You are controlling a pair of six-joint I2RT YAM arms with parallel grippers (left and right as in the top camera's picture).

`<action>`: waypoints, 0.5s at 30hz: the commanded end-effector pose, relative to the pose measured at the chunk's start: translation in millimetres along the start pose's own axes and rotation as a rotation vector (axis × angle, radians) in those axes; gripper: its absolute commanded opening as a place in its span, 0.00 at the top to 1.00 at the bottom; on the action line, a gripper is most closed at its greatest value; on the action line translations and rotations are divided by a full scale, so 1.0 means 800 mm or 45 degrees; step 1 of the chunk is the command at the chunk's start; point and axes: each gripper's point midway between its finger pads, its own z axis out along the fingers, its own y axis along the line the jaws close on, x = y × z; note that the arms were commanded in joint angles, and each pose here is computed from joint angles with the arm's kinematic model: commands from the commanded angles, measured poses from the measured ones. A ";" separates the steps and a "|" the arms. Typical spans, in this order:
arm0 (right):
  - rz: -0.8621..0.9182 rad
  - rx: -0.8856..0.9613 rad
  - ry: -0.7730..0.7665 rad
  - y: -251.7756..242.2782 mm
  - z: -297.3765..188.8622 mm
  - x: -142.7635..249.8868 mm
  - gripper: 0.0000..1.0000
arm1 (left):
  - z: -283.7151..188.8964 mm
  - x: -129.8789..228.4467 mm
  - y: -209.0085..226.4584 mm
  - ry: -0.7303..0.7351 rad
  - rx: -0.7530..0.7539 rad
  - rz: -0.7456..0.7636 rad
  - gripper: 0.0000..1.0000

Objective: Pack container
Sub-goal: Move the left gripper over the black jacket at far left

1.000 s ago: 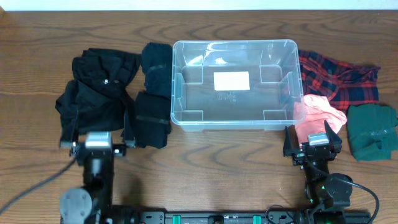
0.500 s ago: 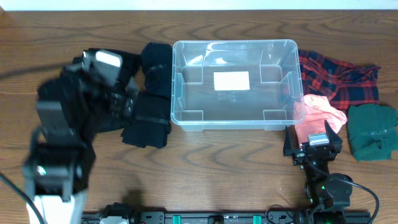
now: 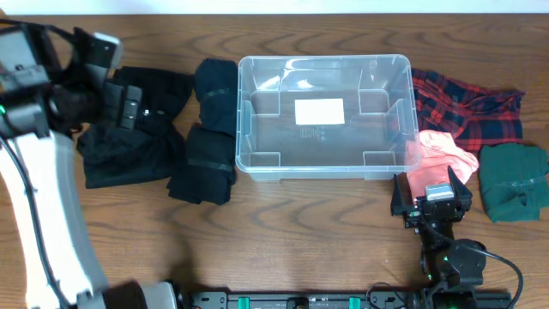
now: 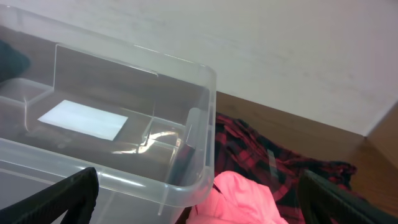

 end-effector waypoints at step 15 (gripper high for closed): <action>-0.012 0.008 0.000 -0.001 0.000 0.001 0.01 | 0.075 0.052 0.142 -0.045 0.050 -0.301 0.02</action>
